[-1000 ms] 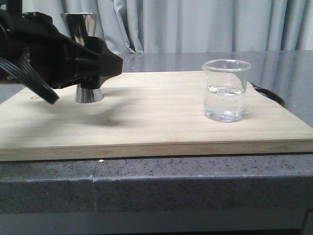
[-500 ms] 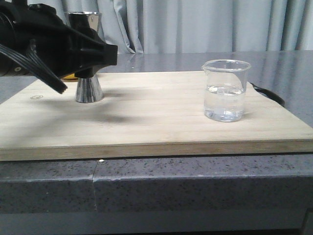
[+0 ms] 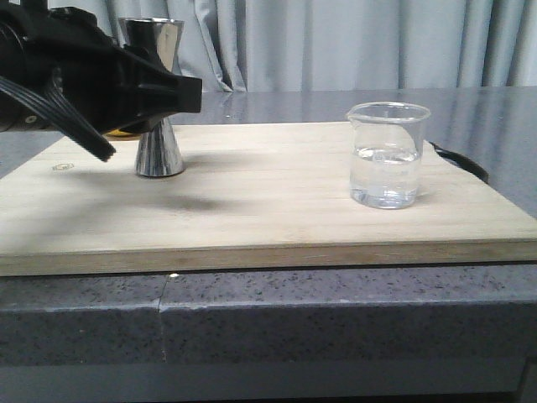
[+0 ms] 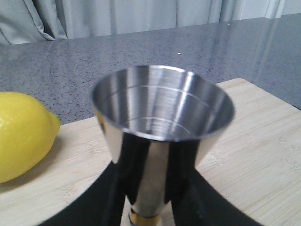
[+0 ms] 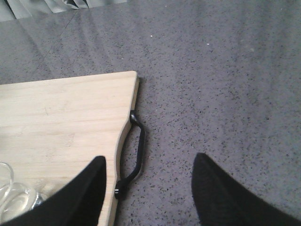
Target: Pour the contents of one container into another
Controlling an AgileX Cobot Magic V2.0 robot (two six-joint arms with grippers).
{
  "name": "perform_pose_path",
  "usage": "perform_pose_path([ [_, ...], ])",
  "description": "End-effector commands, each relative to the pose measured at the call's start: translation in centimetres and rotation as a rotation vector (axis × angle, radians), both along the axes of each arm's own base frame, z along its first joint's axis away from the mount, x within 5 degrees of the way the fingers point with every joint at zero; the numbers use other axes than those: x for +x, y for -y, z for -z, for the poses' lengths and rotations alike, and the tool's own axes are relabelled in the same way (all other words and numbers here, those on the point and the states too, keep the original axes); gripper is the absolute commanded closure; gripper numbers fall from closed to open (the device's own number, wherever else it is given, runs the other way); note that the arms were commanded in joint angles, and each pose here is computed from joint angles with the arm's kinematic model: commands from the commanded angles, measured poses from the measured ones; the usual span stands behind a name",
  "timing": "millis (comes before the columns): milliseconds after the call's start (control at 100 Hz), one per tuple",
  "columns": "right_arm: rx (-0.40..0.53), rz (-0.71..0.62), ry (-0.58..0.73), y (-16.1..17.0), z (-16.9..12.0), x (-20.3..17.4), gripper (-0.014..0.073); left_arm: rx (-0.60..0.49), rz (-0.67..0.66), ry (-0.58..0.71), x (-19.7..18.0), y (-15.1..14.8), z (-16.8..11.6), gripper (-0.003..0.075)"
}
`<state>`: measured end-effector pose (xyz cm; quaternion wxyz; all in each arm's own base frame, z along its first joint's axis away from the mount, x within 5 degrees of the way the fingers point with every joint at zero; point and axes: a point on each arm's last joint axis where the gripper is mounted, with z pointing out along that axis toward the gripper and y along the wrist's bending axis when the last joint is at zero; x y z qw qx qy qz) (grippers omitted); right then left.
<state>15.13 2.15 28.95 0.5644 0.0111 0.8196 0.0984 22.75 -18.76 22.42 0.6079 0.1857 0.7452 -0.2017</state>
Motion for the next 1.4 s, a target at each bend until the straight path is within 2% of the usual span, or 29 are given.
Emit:
perform_pose_path([
  [0, 0.002, 0.013, 0.102, 0.1, -1.5, 0.4, 0.0229, -0.083, -0.002, 0.112, 0.1, 0.3, -2.3, 0.0554],
  [200, -0.03, 0.0, 0.104, 0.0, -1.5, 0.4, 0.0229, -0.091, -0.005, 0.13, 0.2, 0.3, -2.5, 0.0554],
  [380, -0.093, -0.102, 0.115, -1.2, -1.2, 0.1, 0.0229, -0.102, -0.01, 0.148, 0.2, 0.3, -2.7, 0.0554],
  [960, -0.09, -0.269, 0.166, -3.7, 1.9, -1.1, 0.0228, -0.168, 0.035, 0.276, -1.4, -0.6, -6.4, 0.0554],
  [1390, -0.119, -0.355, 0.175, -5.1, 3.8, -1.1, 0.0226, -0.175, 0.099, 0.278, -2.2, 0.3, -6.6, 0.0554],
])
